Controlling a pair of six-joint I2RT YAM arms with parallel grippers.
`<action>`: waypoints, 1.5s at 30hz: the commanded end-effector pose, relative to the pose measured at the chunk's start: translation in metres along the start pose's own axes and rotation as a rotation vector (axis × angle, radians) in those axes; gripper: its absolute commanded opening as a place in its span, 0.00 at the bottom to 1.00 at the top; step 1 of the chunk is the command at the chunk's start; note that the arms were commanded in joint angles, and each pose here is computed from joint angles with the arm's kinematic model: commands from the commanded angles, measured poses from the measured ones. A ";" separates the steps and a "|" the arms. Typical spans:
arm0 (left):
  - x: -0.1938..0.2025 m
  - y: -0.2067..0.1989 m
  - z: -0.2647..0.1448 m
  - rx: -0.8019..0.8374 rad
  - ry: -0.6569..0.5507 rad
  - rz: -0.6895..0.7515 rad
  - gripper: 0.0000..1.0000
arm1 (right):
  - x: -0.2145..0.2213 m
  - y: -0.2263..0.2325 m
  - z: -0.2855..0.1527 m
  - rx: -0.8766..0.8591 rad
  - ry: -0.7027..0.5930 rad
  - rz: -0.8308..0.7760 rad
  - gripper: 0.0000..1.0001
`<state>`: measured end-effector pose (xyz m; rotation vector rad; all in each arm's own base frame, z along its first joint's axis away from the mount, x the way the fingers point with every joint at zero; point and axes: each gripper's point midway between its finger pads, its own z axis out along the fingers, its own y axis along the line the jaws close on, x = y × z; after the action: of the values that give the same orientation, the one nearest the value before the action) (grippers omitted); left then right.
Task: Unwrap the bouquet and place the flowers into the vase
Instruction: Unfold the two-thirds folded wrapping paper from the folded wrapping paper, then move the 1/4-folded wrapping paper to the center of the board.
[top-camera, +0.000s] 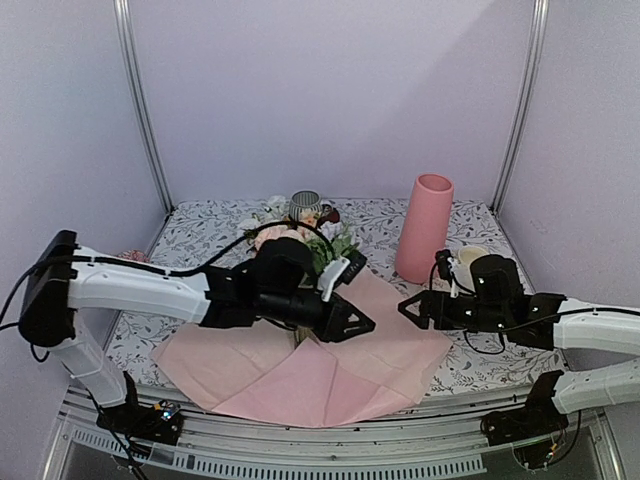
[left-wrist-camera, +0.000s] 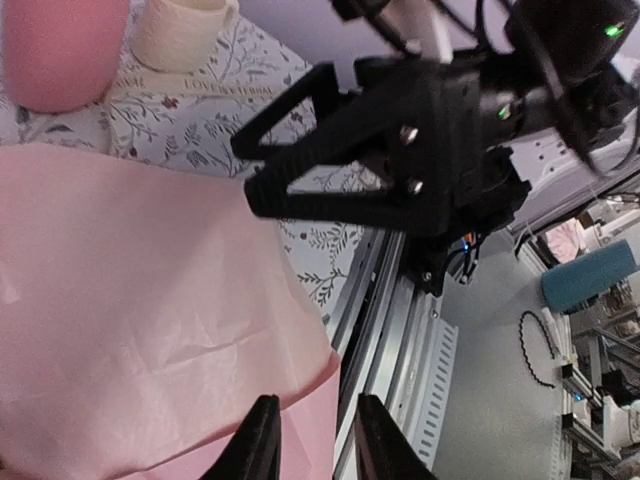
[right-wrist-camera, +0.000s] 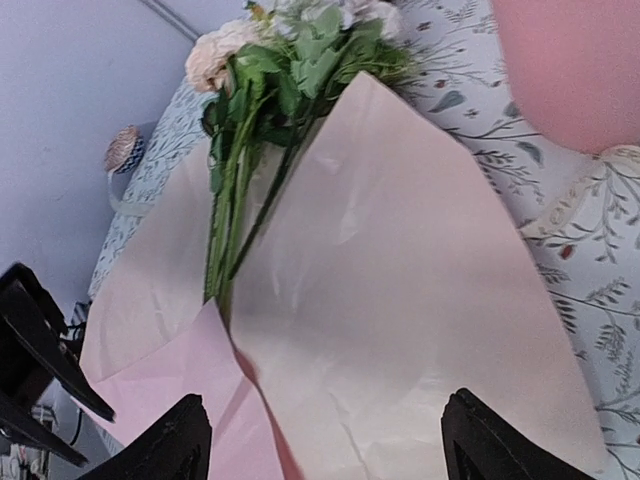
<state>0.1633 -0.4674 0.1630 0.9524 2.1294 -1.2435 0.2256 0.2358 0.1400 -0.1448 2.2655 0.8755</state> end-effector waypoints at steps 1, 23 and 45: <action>0.008 0.068 -0.045 -0.248 -0.032 -0.044 0.28 | -0.005 0.048 0.018 -0.259 0.013 -0.020 0.76; 0.051 0.237 -0.138 -0.559 -0.161 -0.355 0.00 | 0.001 0.071 0.184 -0.302 0.130 0.129 0.02; 0.120 0.290 -0.147 -0.724 -0.126 -0.525 0.00 | 0.072 -0.055 0.151 0.040 0.158 0.284 0.02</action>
<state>0.3117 -0.2238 0.0115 0.0774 2.4562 -0.6701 0.2840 0.3370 0.0125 0.0274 2.3965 1.1427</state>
